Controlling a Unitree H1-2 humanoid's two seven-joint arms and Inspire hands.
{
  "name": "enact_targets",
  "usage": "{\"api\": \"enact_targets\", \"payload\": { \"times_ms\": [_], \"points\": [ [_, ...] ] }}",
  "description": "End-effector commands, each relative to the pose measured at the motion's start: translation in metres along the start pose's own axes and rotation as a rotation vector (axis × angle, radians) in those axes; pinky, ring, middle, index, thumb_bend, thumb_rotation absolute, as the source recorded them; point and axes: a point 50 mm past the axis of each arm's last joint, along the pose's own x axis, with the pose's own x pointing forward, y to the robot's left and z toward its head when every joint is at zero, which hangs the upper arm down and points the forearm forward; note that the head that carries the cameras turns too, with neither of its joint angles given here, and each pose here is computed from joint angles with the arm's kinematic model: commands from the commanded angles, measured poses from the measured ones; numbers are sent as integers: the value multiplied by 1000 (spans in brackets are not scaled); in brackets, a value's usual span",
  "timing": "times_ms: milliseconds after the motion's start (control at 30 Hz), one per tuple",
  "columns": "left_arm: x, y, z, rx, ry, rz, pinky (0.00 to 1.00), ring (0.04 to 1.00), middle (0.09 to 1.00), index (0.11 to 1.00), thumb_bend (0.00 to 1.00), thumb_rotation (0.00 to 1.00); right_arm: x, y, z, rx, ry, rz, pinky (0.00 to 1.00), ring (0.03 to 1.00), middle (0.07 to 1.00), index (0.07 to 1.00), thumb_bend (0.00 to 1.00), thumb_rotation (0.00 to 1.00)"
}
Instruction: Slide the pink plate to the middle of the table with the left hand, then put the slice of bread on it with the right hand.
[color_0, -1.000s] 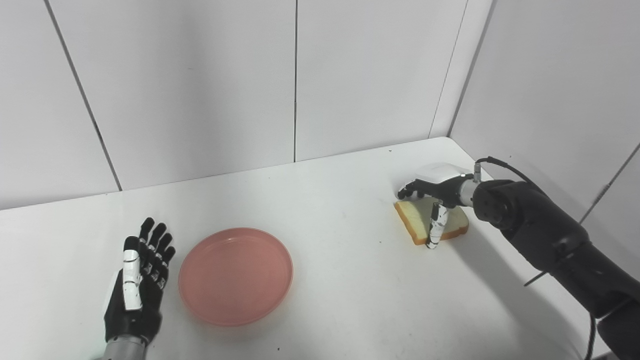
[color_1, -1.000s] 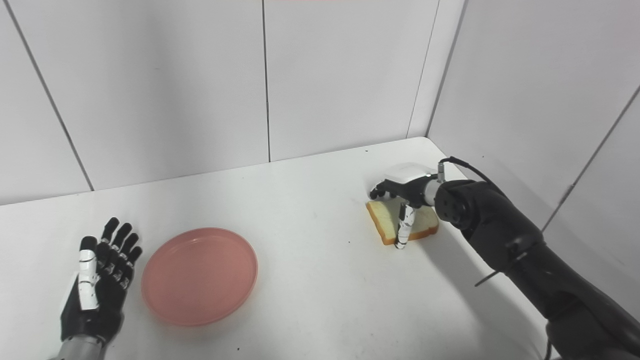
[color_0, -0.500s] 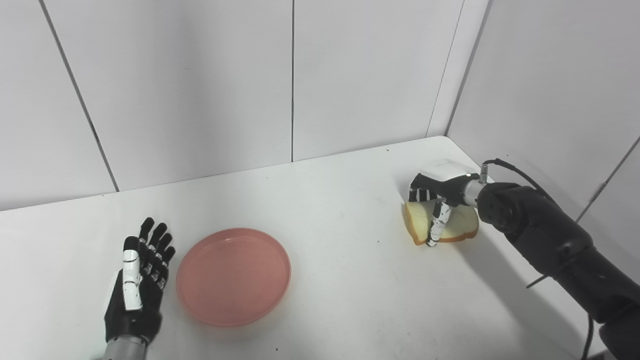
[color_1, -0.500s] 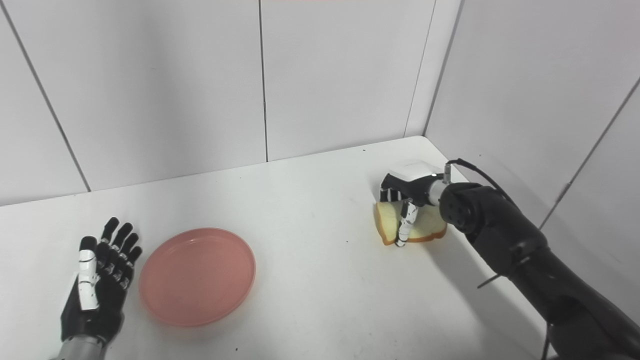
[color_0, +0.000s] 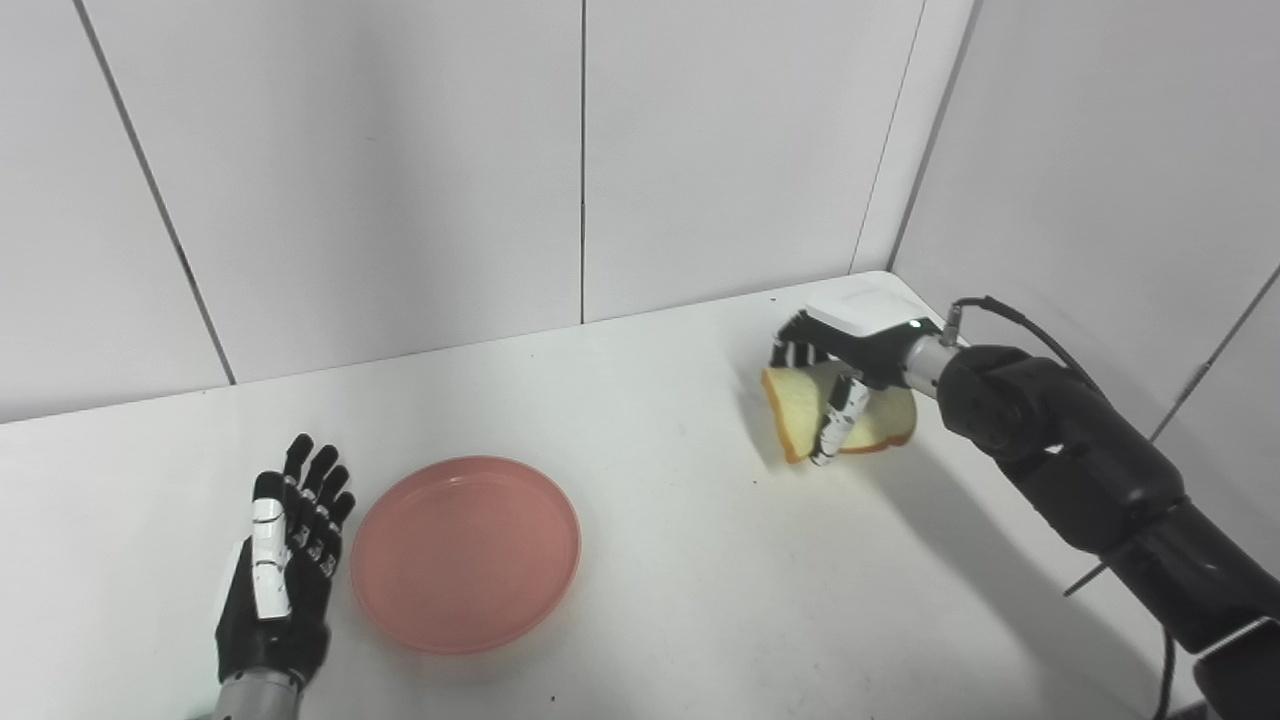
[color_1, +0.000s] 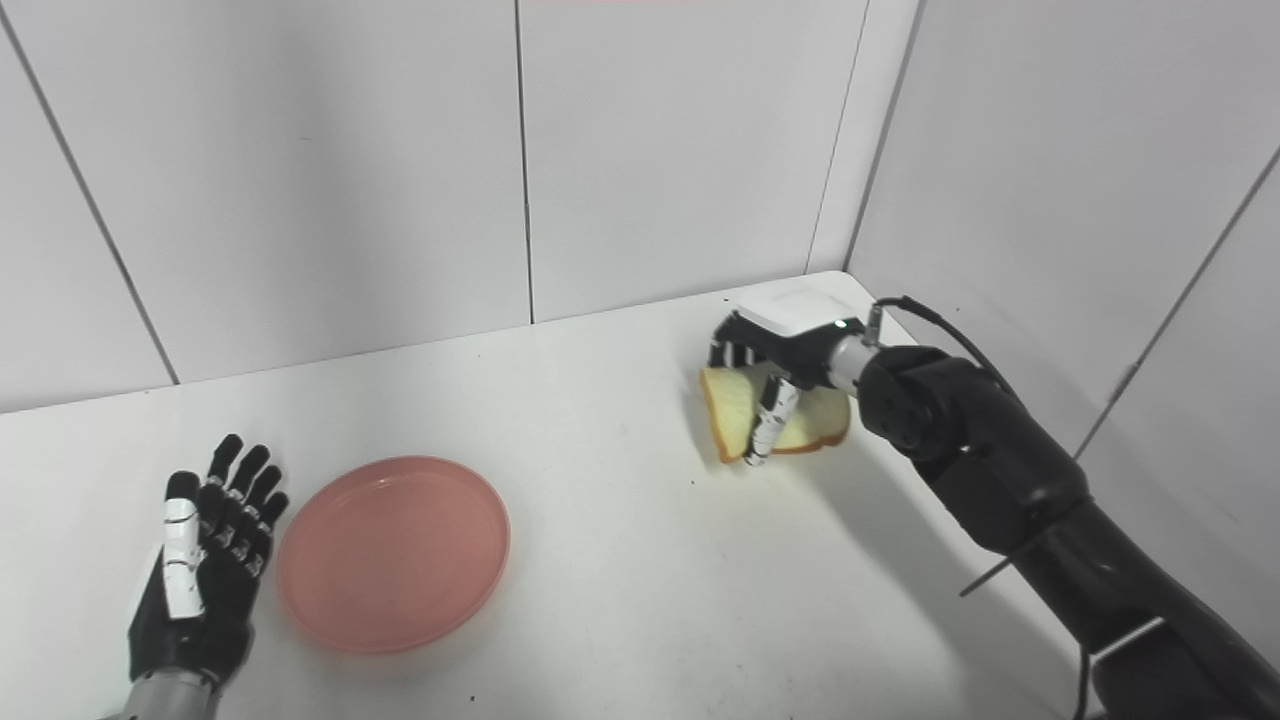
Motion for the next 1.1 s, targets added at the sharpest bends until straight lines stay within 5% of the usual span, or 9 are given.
{"api": "enact_targets", "payload": {
  "times_ms": [0,667,1067],
  "points": [
    [2,-9,4,4,-15,-4,1000,977,969,964,640,998,-2,-38,15,-18,-29,-104,378,448,469,506,527,0],
    [6,-24,1,10,-25,9,1000,972,962,948,653,978,31,-47,145,93,-416,-152,320,393,437,514,525,0],
    [8,-37,3,-3,-29,16,1000,975,966,954,645,992,52,-36,212,132,-552,-99,324,399,438,512,526,0]
  ]
}}
